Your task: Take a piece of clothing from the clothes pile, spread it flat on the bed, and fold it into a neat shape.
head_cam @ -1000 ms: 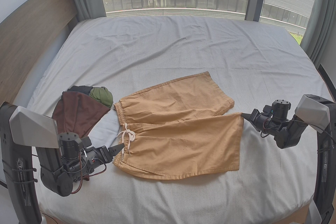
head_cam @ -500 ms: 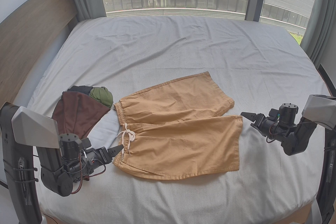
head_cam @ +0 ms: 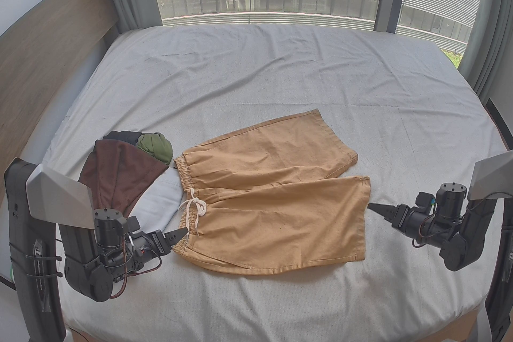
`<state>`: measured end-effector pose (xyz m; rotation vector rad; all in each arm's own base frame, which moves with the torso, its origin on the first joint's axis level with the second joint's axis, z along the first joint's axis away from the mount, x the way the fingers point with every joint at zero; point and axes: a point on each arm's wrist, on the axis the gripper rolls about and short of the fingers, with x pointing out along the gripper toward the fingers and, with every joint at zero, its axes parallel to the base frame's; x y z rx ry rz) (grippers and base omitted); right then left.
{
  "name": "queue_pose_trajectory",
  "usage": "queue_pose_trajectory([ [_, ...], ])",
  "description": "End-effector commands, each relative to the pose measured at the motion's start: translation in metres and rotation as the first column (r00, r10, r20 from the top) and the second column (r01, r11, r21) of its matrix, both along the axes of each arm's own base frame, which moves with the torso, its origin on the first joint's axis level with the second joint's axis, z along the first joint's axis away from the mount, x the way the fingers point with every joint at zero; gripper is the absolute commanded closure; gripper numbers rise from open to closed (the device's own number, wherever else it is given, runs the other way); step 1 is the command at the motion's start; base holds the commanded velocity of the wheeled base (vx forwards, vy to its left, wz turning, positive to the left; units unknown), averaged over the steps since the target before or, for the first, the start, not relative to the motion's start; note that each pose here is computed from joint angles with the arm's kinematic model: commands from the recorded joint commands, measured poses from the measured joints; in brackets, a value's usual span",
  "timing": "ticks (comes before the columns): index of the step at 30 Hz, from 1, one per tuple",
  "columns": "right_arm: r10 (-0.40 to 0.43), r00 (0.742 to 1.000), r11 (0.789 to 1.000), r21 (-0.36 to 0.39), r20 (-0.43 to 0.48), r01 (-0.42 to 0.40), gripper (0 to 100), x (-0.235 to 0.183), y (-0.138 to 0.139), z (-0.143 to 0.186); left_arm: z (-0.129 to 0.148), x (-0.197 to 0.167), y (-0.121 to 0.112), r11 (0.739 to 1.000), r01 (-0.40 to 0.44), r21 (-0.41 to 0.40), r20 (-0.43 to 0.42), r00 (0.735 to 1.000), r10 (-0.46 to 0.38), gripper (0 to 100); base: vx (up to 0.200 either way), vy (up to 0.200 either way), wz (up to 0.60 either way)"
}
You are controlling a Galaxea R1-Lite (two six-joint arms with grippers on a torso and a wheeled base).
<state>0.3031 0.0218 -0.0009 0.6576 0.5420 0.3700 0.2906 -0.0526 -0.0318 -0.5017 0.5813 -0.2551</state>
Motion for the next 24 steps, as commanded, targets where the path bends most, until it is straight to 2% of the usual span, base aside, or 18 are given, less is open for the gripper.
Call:
queue_pose_trajectory([
  [1, 0.041, 0.992, 0.997, -0.066, -0.121, -0.049, 0, -0.016, 0.002, -0.036, -0.003, 0.000, 0.000, 1.000, -0.001, 0.001, -0.009, 1.000, 0.001, 0, 0.000, 0.000, 0.00],
  [6, 0.089, 0.978, 0.986, -0.125, -0.187, -0.113, 0, -0.028, 0.006, -0.059, -0.003, 0.001, 0.000, 1.000, 0.000, -0.001, -0.006, 1.000, 0.000, 0, 0.000, 0.000, 0.00],
  [17, 0.116, 0.975, 0.981, -0.130, -0.190, -0.142, 0, -0.026, 0.013, -0.062, -0.003, 0.002, -0.001, 1.000, 0.002, 0.000, -0.003, 1.000, -0.002, 0, 0.000, 0.000, 0.00],
  [24, 0.165, 0.970, 0.973, -0.130, -0.178, -0.189, 0, -0.026, 0.027, -0.060, -0.001, 0.002, -0.002, 1.000, 0.007, -0.001, 0.004, 1.000, -0.007, 0, 0.000, 0.000, 0.00],
])
